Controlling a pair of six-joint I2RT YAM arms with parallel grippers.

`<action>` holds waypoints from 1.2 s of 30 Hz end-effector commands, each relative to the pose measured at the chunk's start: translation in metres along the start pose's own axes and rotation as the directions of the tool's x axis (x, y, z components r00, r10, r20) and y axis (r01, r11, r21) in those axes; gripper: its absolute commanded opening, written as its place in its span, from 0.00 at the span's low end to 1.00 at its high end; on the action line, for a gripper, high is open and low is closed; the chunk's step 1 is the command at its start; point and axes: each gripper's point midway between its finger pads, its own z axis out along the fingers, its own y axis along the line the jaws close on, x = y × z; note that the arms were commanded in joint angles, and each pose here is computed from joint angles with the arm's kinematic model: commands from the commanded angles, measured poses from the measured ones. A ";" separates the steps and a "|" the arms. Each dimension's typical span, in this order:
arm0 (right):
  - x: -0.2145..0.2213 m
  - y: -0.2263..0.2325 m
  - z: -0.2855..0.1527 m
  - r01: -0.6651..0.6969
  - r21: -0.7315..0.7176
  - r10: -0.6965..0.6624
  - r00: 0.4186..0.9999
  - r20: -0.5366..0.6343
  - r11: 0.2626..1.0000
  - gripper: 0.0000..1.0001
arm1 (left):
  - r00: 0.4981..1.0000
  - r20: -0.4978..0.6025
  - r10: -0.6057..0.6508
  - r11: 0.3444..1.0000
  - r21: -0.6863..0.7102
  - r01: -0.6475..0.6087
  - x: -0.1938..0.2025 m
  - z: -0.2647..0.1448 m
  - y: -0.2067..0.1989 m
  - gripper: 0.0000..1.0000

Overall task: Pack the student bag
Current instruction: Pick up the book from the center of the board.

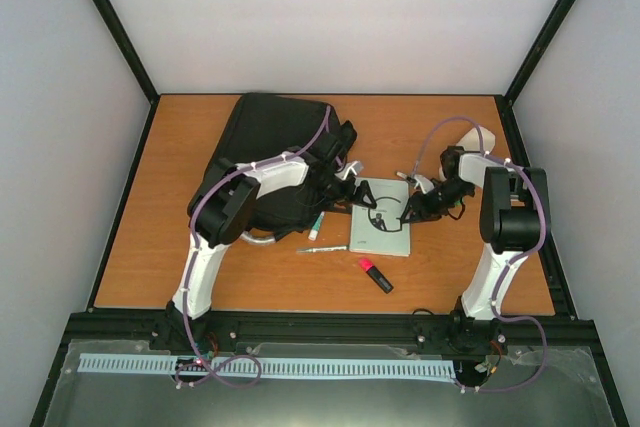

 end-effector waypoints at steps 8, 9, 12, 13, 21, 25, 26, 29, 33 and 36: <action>0.017 -0.013 0.027 -0.045 -0.003 0.045 0.996 -0.077 0.999 0.35 | 0.999 -0.013 0.045 0.976 0.215 -0.041 -0.013 0.006 -0.054 0.95; 0.015 -0.012 0.026 -0.044 -0.004 0.044 0.996 -0.075 0.999 0.35 | 0.998 -0.006 0.065 0.970 0.234 -0.062 -0.013 0.000 -0.063 0.94; 0.011 -0.011 0.023 -0.037 -0.002 0.036 0.997 -0.063 0.999 0.35 | 0.995 0.009 0.104 0.960 0.262 -0.103 -0.014 -0.012 -0.078 0.87; 0.010 -0.010 0.022 -0.034 -0.002 0.033 0.998 -0.061 0.999 0.35 | 0.994 0.011 0.109 0.957 0.268 -0.108 -0.014 -0.014 -0.080 0.85; 0.010 -0.006 0.016 -0.017 0.004 0.017 0.999 -0.045 1.000 0.38 | 0.995 -0.006 0.104 0.934 0.343 -0.095 -0.018 -0.022 -0.089 0.66; 0.008 -0.003 0.013 -0.010 0.002 0.010 0.999 -0.035 1.000 0.39 | 0.994 -0.017 0.110 0.923 0.373 -0.096 -0.017 -0.024 -0.095 0.57; 0.007 -0.002 0.013 -0.009 -0.001 0.009 1.000 -0.030 1.000 0.39 | 0.993 -0.020 0.115 0.919 0.383 -0.098 -0.017 -0.025 -0.098 0.55; 0.006 0.000 0.011 -0.006 -0.008 0.005 1.000 -0.024 1.000 0.39 | 0.993 -0.031 0.118 0.908 0.407 -0.096 -0.016 -0.027 -0.103 0.51; 0.005 0.001 0.010 -0.003 -0.013 0.002 1.000 -0.016 1.000 0.40 | 0.993 -0.041 0.113 0.904 0.419 -0.086 -0.016 -0.026 -0.102 0.37; 0.003 0.003 0.009 -0.001 -0.015 0.001 1.000 -0.012 1.000 0.40 | 0.994 -0.041 0.105 0.910 0.406 -0.079 -0.016 -0.024 -0.099 0.23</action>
